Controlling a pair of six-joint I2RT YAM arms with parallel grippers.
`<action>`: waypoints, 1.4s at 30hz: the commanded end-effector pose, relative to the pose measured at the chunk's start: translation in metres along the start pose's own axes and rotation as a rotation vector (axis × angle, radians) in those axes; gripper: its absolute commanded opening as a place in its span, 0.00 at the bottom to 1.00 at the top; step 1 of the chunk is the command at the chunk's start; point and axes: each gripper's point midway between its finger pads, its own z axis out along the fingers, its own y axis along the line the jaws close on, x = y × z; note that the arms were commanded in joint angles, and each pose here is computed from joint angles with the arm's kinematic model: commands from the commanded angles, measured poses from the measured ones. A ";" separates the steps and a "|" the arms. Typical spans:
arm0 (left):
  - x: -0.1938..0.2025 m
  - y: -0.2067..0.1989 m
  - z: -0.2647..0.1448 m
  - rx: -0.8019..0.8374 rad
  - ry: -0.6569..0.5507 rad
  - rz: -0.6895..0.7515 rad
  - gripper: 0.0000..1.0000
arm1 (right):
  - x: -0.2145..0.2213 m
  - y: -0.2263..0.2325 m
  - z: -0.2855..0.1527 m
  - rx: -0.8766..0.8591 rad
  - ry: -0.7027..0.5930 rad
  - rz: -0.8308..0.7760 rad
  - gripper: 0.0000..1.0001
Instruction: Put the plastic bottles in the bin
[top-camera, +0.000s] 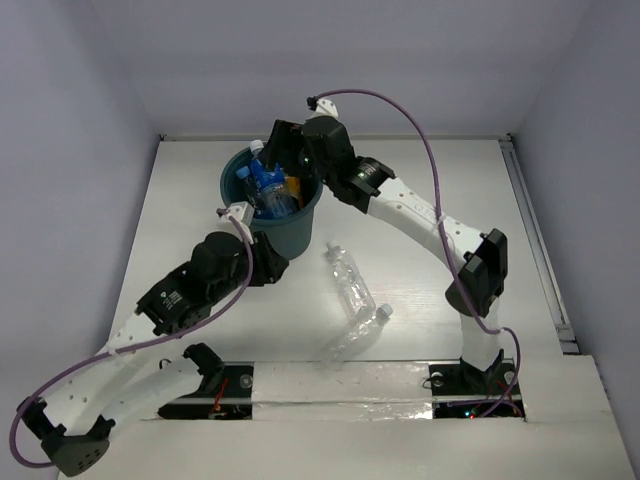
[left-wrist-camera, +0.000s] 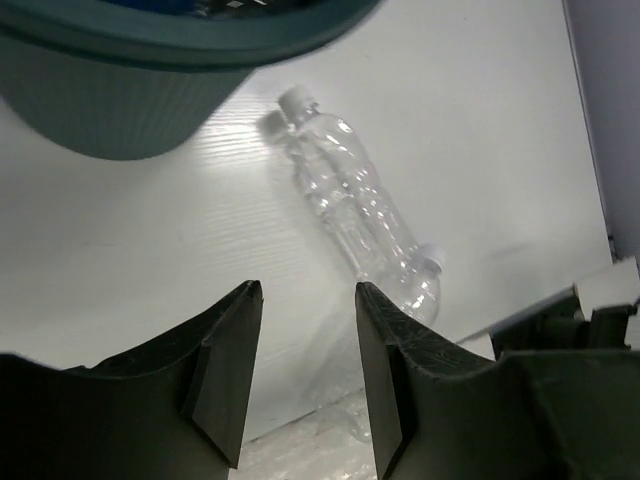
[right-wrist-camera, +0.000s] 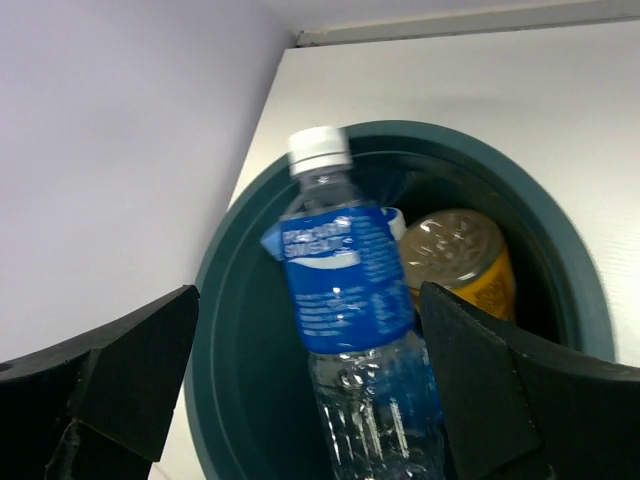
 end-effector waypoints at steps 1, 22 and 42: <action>0.002 -0.032 0.003 0.118 0.006 0.028 0.39 | -0.044 0.013 -0.033 -0.024 -0.109 -0.028 0.97; 0.096 -0.095 0.117 -0.107 0.240 -0.058 0.99 | 0.128 -0.167 -0.273 0.187 0.235 0.166 0.61; 0.124 -0.052 0.208 -0.357 0.190 -0.059 0.77 | 0.249 -0.188 -0.310 0.133 0.637 0.305 0.99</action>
